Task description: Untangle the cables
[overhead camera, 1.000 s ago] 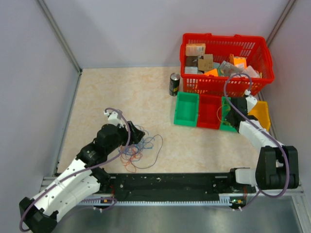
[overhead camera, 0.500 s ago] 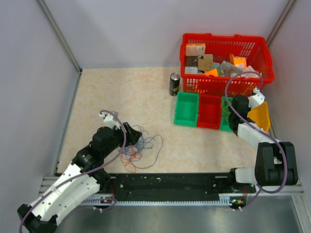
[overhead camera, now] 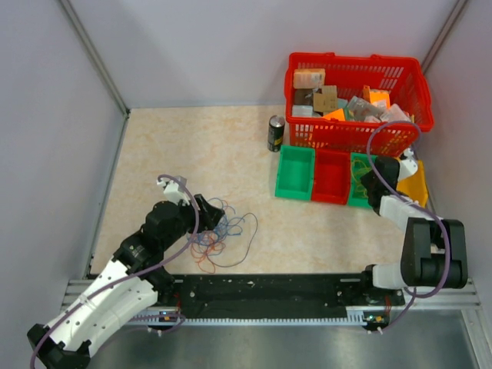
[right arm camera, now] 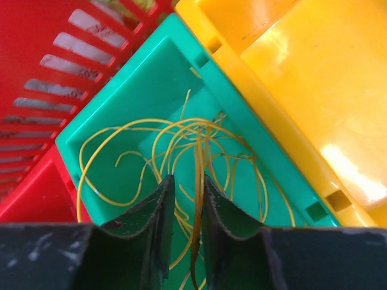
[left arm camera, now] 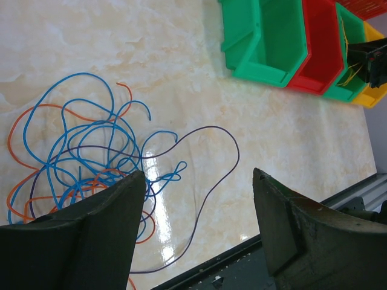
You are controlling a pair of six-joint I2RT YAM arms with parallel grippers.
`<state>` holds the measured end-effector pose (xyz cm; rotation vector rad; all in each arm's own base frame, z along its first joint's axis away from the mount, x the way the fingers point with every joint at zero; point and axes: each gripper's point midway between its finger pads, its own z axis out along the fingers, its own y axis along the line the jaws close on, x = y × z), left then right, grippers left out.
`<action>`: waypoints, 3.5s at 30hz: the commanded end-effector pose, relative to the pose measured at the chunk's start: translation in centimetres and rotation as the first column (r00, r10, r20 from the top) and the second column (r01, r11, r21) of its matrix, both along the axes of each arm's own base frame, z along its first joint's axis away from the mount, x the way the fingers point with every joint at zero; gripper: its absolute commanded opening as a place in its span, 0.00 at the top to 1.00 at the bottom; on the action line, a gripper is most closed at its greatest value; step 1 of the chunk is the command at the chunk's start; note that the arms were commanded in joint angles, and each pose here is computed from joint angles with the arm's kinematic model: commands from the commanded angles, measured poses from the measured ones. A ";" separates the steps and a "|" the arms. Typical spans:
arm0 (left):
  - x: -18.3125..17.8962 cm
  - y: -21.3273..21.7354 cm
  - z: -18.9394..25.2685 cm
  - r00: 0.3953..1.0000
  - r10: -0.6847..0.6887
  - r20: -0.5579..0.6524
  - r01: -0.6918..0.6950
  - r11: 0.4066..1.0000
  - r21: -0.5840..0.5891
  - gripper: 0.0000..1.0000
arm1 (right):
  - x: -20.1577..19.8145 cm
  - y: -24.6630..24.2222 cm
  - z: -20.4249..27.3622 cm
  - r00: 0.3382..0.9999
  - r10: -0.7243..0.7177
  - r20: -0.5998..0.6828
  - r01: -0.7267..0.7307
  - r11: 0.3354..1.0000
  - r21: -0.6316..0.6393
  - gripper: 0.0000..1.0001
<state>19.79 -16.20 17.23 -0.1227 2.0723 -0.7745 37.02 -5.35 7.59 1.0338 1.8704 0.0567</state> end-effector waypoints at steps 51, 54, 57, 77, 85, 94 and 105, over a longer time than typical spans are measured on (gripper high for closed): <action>1.8 -0.6 -10.1 0.933 0.106 -0.345 -0.012 0.965 0.262 1.00 | -15.1 40.6 0.9 0.115 0.972 0.203 -0.985 0.086 0.146 1.00; 2.8 2.6 -6.8 0.938 0.256 -0.235 -0.173 0.929 0.326 1.00 | -13.5 36.3 0.4 0.302 0.949 0.088 -0.952 0.296 0.076 1.00; 3.4 7.4 -1.2 0.892 0.451 -0.042 -0.418 0.855 0.306 1.00 | -12.6 29.4 0.6 0.544 0.839 -0.028 -0.839 0.543 -0.030 1.00; -0.1 19.3 14.0 0.548 0.740 0.390 -0.802 0.597 -0.007 1.00 | -16.2 13.1 14.4 0.768 0.620 0.162 -0.553 0.769 -0.321 1.00; 3.4 12.1 7.6 0.778 0.576 0.251 -0.614 0.782 0.106 1.00 | -18.0 24.4 18.5 0.300 0.920 0.252 -0.887 0.366 -0.281 1.00; 4.0 7.9 0.7 0.884 0.464 0.057 -0.464 0.857 0.224 1.00 | -16.5 25.1 23.4 0.288 0.913 0.289 -0.860 0.379 -0.340 1.00; 3.5 5.8 -0.6 0.922 0.387 -0.006 -0.381 0.910 0.163 1.00 | -10.3 19.5 31.0 0.596 0.765 0.244 -0.587 0.622 -0.517 1.00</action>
